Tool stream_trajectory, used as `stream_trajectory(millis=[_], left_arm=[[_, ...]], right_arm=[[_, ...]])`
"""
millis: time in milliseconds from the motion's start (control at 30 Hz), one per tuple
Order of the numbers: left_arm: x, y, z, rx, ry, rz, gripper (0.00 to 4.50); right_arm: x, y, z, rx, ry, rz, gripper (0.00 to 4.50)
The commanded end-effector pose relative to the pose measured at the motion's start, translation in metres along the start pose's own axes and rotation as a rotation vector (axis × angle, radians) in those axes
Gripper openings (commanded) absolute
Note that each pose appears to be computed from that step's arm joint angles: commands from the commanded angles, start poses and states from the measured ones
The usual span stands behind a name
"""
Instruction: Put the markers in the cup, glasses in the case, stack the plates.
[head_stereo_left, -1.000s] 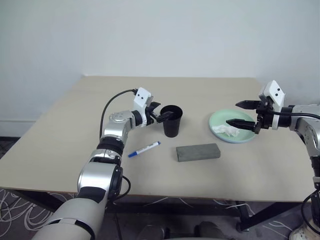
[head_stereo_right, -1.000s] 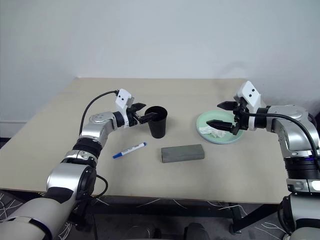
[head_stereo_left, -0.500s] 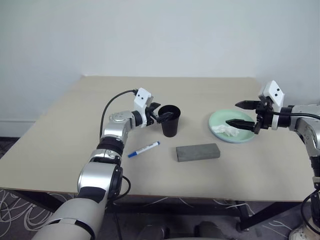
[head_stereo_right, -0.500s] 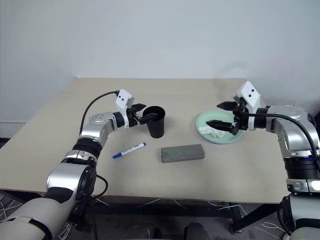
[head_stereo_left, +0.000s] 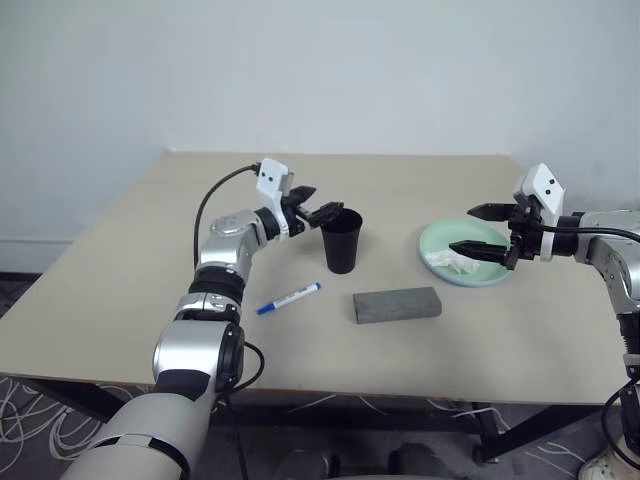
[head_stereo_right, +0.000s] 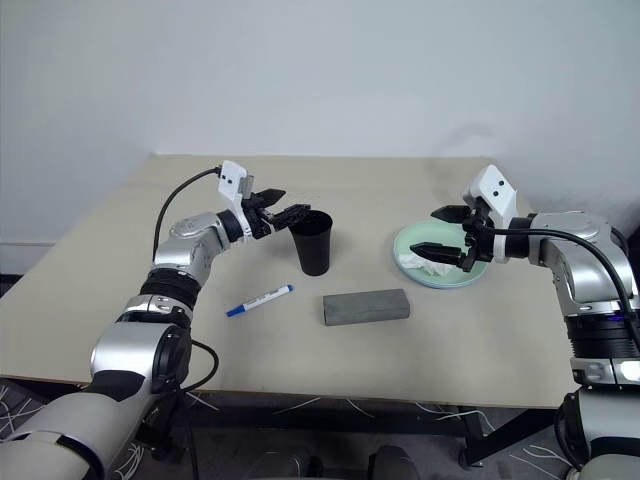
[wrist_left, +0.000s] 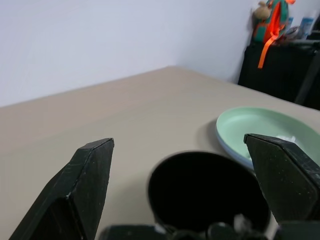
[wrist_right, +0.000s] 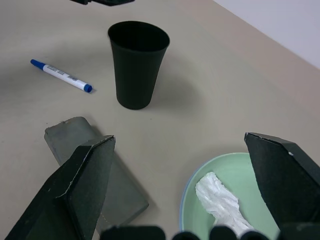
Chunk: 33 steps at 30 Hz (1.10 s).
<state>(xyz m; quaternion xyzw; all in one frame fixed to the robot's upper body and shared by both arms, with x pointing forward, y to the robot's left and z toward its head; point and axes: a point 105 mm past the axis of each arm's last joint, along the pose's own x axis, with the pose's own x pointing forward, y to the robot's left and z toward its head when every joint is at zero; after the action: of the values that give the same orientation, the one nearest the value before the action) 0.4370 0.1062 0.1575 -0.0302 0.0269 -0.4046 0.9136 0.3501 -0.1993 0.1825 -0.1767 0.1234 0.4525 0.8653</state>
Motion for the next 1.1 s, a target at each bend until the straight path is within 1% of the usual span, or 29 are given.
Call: stream_trajectory(millis=[33, 167, 267, 367, 467, 500, 600, 767, 867, 1100], left_arm=[[-0.006, -0.004, 0.039, 0.052, -0.109, -0.051, 4.45], [-0.029, -0.015, 0.037, 0.071, -0.056, -0.187, 4.45], [-0.051, -0.021, 0.020, 0.108, 0.078, -0.268, 4.45], [-0.065, -0.017, 0.005, 0.159, 0.217, -0.266, 4.45], [-0.072, -0.014, -0.015, 0.202, 0.366, -0.269, 4.45], [-0.072, -0.014, -0.019, 0.208, 0.392, -0.270, 4.45], [-0.075, -0.008, -0.046, 0.274, 0.569, -0.239, 4.45], [-0.071, 0.002, -0.076, 0.382, 0.745, -0.191, 4.45], [-0.066, 0.006, -0.086, 0.423, 0.806, -0.169, 4.45], [-0.059, 0.004, -0.097, 0.446, 0.850, -0.208, 4.45]], right_arm=[[-0.004, -0.003, 0.019, -0.054, -0.045, -0.006, 4.50], [-0.005, -0.002, 0.018, -0.051, -0.043, -0.010, 4.50], [-0.006, -0.003, 0.018, -0.049, -0.042, -0.012, 4.50], [-0.005, -0.004, 0.018, -0.048, -0.043, -0.012, 4.50], [-0.003, -0.004, 0.019, -0.049, -0.046, -0.008, 4.50], [-0.003, -0.004, 0.020, -0.049, -0.046, -0.008, 4.50], [-0.001, -0.004, 0.020, -0.050, -0.048, -0.004, 4.50], [-0.001, -0.003, 0.020, -0.050, -0.051, -0.003, 4.50], [-0.001, -0.003, 0.020, -0.051, -0.052, -0.005, 4.50], [-0.004, -0.002, 0.019, -0.049, -0.052, -0.012, 4.50]])
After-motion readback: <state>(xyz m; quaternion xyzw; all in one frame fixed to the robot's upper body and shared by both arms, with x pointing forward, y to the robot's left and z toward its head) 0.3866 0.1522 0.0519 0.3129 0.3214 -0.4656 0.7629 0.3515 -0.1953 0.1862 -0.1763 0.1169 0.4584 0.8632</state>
